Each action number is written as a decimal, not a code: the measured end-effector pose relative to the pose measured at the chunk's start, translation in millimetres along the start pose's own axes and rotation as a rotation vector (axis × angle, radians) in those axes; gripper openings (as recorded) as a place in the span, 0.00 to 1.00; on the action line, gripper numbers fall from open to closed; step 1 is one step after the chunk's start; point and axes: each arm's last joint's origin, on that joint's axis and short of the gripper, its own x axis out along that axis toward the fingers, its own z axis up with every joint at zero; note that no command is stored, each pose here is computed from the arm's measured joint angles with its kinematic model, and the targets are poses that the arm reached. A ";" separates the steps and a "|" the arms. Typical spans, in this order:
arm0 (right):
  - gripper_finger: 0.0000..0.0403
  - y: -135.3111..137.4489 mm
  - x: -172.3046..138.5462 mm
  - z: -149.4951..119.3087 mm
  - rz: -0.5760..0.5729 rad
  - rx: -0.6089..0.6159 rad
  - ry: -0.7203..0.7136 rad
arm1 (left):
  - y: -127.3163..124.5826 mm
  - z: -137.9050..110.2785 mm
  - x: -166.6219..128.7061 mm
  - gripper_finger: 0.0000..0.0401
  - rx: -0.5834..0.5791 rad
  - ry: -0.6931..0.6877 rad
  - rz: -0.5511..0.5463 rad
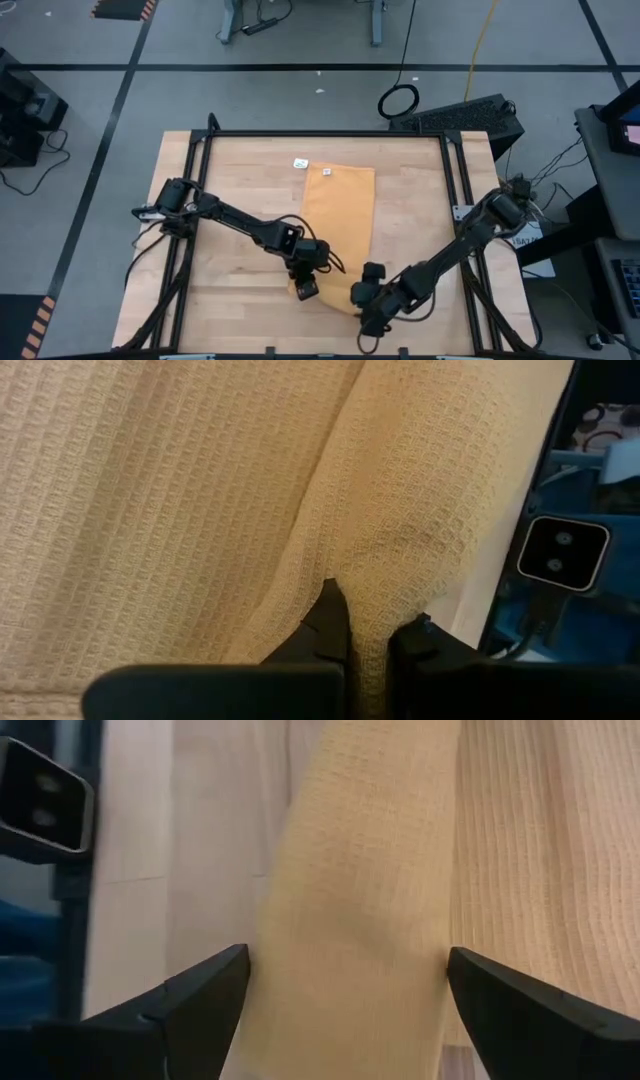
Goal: Roll towel into tight, uniform cylinder
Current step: Roll the orange towel
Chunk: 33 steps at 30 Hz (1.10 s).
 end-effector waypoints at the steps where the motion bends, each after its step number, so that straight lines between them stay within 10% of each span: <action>1: 0.82 1.6 2.4 1.0 -0.010 -0.003 0.007 | -0.1 -0.2 0.0 0.04 -0.001 0.004 -0.003; 17: 0.82 0.2 15.0 0.6 -0.096 0.074 0.085 | -0.1 -0.2 0.0 0.04 0.000 0.005 -0.005; 30: 0.06 -15.4 20.0 18.4 0.010 0.033 0.134 | -15.1 -15.4 9.5 0.10 0.175 0.044 -0.012; 33: 0.04 -17.2 20.6 22.1 0.051 0.007 0.142 | -20.4 -20.8 12.5 0.09 0.201 0.063 -0.027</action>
